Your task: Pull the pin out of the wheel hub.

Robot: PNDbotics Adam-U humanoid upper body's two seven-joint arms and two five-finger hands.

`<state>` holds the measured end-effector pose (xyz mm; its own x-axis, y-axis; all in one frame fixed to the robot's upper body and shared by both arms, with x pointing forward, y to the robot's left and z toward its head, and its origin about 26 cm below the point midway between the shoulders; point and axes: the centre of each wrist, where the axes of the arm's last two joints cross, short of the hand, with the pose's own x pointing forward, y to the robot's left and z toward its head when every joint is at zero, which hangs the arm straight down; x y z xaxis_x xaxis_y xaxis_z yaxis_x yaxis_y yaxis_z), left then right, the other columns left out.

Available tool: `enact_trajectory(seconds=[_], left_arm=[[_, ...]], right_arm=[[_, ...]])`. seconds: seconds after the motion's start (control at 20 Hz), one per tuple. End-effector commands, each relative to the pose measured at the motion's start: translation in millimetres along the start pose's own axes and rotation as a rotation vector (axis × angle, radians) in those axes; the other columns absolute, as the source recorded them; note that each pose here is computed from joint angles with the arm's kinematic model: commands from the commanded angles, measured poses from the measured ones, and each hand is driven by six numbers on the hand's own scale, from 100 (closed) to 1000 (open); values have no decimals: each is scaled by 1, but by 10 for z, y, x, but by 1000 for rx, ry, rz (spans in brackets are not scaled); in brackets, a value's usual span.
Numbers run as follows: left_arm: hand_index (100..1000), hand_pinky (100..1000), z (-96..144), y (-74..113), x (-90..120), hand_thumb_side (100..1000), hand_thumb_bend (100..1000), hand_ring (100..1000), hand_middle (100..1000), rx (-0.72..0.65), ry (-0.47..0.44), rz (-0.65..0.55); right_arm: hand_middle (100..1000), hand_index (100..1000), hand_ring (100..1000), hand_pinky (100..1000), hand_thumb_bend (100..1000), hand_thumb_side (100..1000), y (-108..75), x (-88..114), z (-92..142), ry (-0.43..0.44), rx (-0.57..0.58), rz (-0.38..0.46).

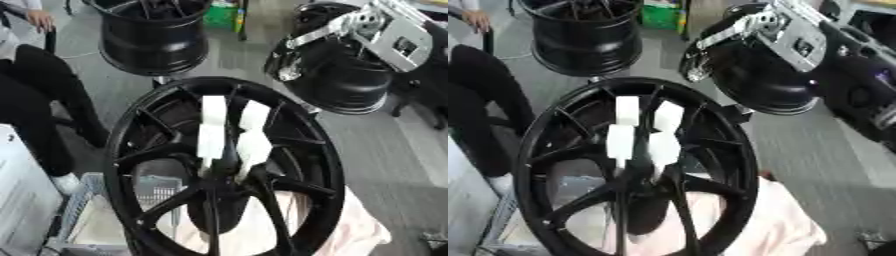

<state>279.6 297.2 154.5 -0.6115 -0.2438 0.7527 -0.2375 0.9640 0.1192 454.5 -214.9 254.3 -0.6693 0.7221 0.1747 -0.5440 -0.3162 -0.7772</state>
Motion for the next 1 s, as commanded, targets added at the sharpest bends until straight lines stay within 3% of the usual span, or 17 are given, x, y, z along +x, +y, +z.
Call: enact_trajectory(seconds=[0.05,0.6,1.0], left_arm=[[806,760,-55,27,70,700,100,907,732,-12,-30,-11],[806,759,-38,28,62,703,100,909,732,-14,-23,-12],[805,759,-29,22,57,705,100,911,733,-20,-18,-11]], right_arm=[[834,904,868,874,100,847,-110,80,98,-8,-26,0],[831,907,867,865,100,807,-139,252,186,76,-50,-77],[830,911,860,863,100,797,-31,573,214,108,-122,-153]])
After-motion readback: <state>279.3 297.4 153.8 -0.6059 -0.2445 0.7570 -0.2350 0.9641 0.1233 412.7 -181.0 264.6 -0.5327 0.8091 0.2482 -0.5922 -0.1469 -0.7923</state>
